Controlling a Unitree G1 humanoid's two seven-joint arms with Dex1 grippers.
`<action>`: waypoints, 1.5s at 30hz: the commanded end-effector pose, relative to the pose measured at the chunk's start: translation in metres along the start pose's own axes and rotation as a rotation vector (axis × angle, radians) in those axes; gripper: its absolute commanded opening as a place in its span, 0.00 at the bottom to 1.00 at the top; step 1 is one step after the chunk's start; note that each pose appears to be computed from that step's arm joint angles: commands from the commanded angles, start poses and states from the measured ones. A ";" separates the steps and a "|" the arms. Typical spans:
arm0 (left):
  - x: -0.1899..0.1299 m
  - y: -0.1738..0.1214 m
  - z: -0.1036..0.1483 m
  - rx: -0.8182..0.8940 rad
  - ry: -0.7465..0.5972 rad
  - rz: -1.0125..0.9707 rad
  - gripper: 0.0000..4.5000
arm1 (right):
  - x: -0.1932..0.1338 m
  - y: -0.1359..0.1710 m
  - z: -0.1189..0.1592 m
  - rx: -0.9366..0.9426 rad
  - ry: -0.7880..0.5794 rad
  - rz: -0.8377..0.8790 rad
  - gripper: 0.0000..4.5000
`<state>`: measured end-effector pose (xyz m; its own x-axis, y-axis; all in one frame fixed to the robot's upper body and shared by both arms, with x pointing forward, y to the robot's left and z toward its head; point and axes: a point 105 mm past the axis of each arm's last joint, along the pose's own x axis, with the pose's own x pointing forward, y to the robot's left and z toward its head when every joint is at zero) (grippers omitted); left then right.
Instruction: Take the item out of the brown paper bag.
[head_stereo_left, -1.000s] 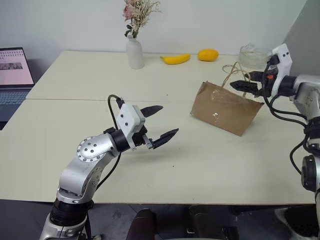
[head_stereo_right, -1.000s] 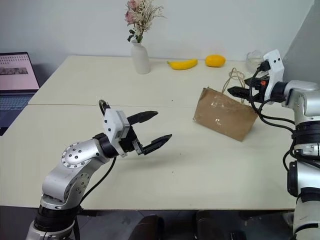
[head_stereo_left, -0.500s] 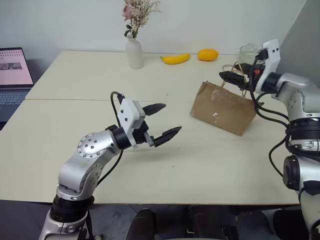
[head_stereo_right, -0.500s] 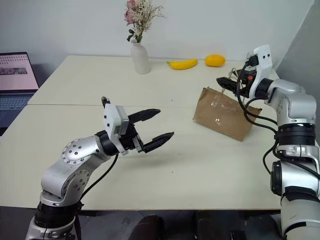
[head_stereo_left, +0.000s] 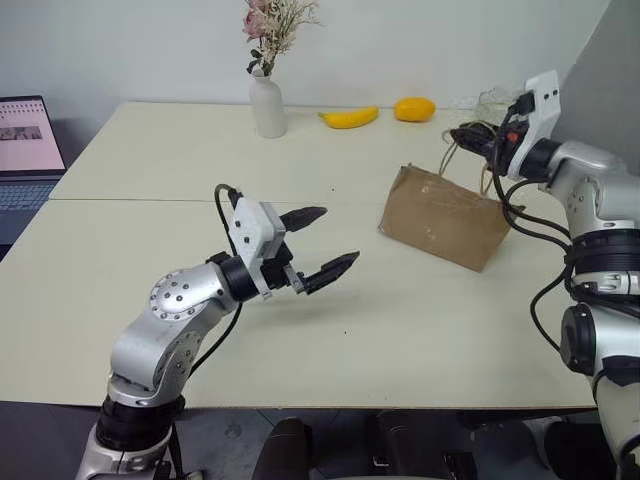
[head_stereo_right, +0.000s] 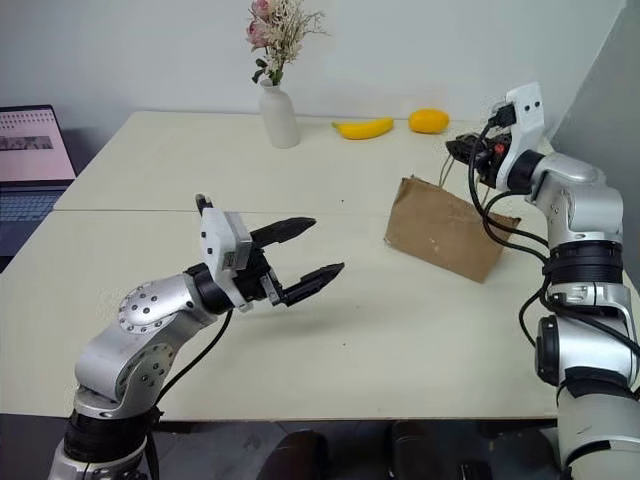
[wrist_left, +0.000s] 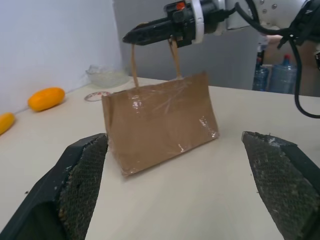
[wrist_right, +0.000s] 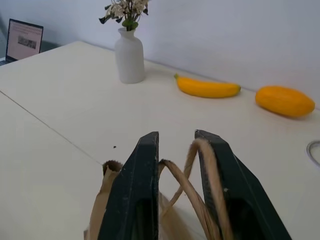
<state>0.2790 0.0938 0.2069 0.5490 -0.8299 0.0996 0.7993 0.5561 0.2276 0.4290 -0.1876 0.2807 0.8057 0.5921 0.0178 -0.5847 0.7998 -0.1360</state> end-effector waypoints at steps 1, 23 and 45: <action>-0.008 -0.002 0.008 0.024 -0.012 0.019 1.00 | 0.004 0.007 0.029 -0.130 -0.068 0.049 0.18; -0.004 -0.006 0.003 0.024 0.000 -0.009 1.00 | -0.048 -0.001 0.013 -0.048 -0.032 -0.098 0.90; 0.002 -0.010 -0.003 0.022 0.007 -0.060 1.00 | -0.041 0.032 0.000 0.222 -0.065 -0.168 0.98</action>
<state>0.2784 0.0911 0.1943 0.5264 -0.8487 0.0515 0.8230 0.5238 0.2199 0.3776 -0.1891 0.2526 0.8987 0.4387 0.0020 -0.4358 0.8923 0.1181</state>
